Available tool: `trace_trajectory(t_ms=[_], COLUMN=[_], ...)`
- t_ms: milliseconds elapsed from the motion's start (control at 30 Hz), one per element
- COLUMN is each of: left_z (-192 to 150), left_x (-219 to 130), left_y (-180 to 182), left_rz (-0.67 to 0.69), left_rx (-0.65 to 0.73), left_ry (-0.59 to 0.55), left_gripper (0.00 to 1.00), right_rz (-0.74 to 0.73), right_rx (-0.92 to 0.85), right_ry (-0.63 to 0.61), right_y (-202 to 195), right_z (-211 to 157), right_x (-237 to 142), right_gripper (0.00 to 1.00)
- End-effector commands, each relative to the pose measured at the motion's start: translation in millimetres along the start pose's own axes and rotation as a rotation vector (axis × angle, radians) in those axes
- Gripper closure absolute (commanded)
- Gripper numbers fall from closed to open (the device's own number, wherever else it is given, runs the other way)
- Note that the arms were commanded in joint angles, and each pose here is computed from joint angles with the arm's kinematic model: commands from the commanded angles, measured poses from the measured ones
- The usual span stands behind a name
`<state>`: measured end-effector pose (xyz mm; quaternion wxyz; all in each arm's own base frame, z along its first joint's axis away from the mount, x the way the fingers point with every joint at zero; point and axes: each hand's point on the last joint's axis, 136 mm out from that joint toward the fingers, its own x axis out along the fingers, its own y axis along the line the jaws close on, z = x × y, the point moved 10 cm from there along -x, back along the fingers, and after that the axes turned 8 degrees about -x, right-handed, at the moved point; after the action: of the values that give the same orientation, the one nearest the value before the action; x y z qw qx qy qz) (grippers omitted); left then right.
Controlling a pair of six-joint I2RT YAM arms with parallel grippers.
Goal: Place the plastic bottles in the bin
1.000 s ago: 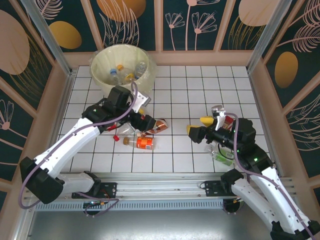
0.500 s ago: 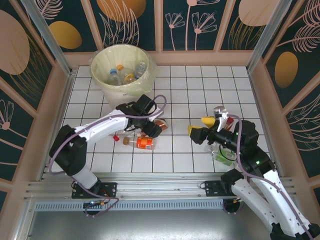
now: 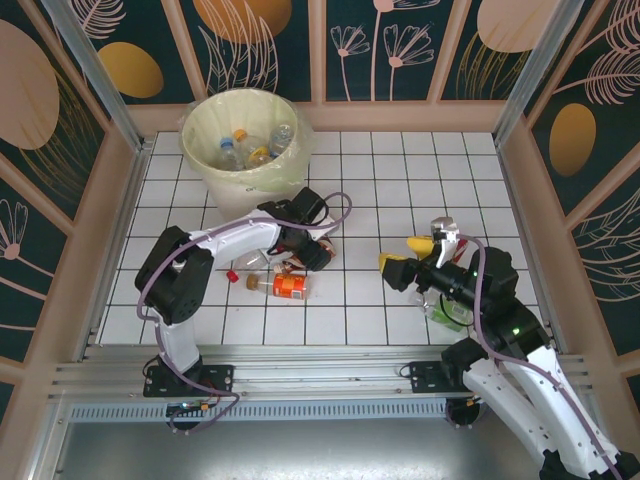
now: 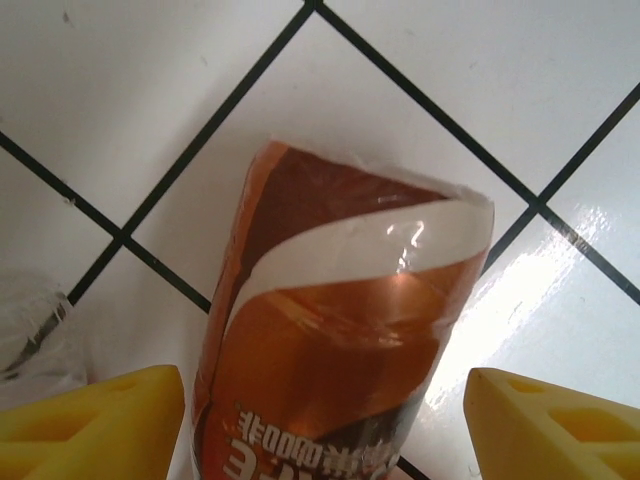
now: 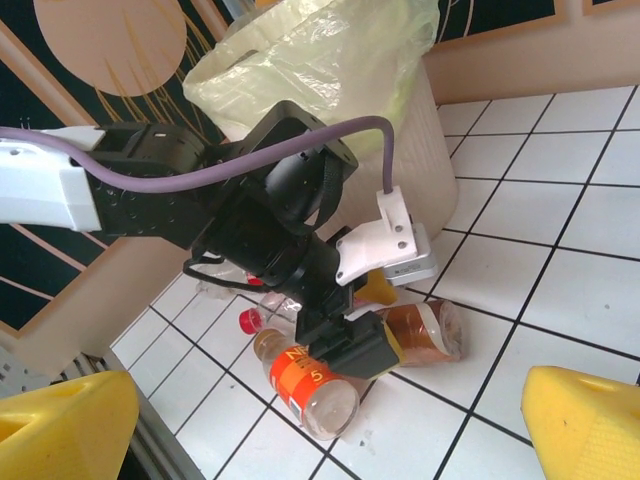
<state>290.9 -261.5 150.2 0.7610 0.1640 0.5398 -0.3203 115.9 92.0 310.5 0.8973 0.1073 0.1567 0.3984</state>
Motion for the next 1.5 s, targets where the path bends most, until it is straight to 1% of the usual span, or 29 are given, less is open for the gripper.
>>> trace_trajectory(t_ms=[0, 200, 367, 500, 567, 700, 733, 800, 867, 967, 1067, 1167, 1233, 1300, 1400, 1467], left_z=[4, 2, 0, 0, 0, 3, 3, 6, 9, 10, 11, 19, 28, 39, 53, 60], left_x=[6, 15, 22, 25, 25, 24, 23, 22, 20, 17, 16, 7, -1, -11, -23, -28], left_y=[-3, -3, -2, -3, -2, -2, -2, -2, -2, -4, -3, -5, -7, -11, -14, -16], left_rz=[-0.014, -0.019, -0.019, -0.026, -0.02, -0.006, -0.003, -0.002, -0.01, -0.026, -0.019, -0.033, -0.049, -0.078, -0.111, -0.134], left_rx=[0.032, 0.035, 0.041, 0.047, 0.049, 0.052, 0.051, 0.043, 0.04, 0.037, 0.021, 0.001, -0.01, -0.015, -0.024, -0.034], left_ry=[0.011, 0.033, 0.051, 0.046, 0.038, 0.016, 0.011, -0.002, -0.018, -0.029, -0.035, -0.075, -0.107, -0.14, -0.185, -0.204], left_gripper=[0.28, 0.31, 0.36, 0.35, 0.32, 0.3, 0.3, 0.3, 0.3, 0.3, 0.26, 0.21, 0.18, 0.12, 0.07, 0.05], right_rz=[-0.004, 0.0, -0.005, -0.01, -0.016, -0.018, -0.01, 0.063, 0.098, 0.074, 0.111, 0.141, 0.139, 0.135, 0.12, 0.104], right_rx=[0.004, 0.003, 0.006, 0.01, 0.011, 0.018, 0.023, 0.031, 0.049, 0.056, 0.051, 0.058, 0.06, 0.058, 0.061, 0.064], right_ry=[-0.005, -0.005, -0.002, 0.002, 0.004, 0.011, 0.015, 0.041, 0.069, 0.073, 0.074, 0.099, 0.108, 0.102, 0.1, 0.11], right_y=[-1, -1, -1, -2, -3, -4, -3, 0, -1, -3, -1, -2, -2, -3, -4, -6], right_z=[-3, -3, -4, -4, -4, -5, -5, -8, -13, -16, -16, -20, -22, -23, -26, -28], right_x=[-1, -1, 0, 0, 1, 3, 3, 8, 13, 14, 15, 20, 23, 23, 28, 33], right_gripper=[0.01, 0.01, 0.01, 0.01, 0.01, 0.01, 0.01, 0.01, 0.01, 0.01, 0.01, 0.01, 0.01, 0.01, 0.01, 0.01])
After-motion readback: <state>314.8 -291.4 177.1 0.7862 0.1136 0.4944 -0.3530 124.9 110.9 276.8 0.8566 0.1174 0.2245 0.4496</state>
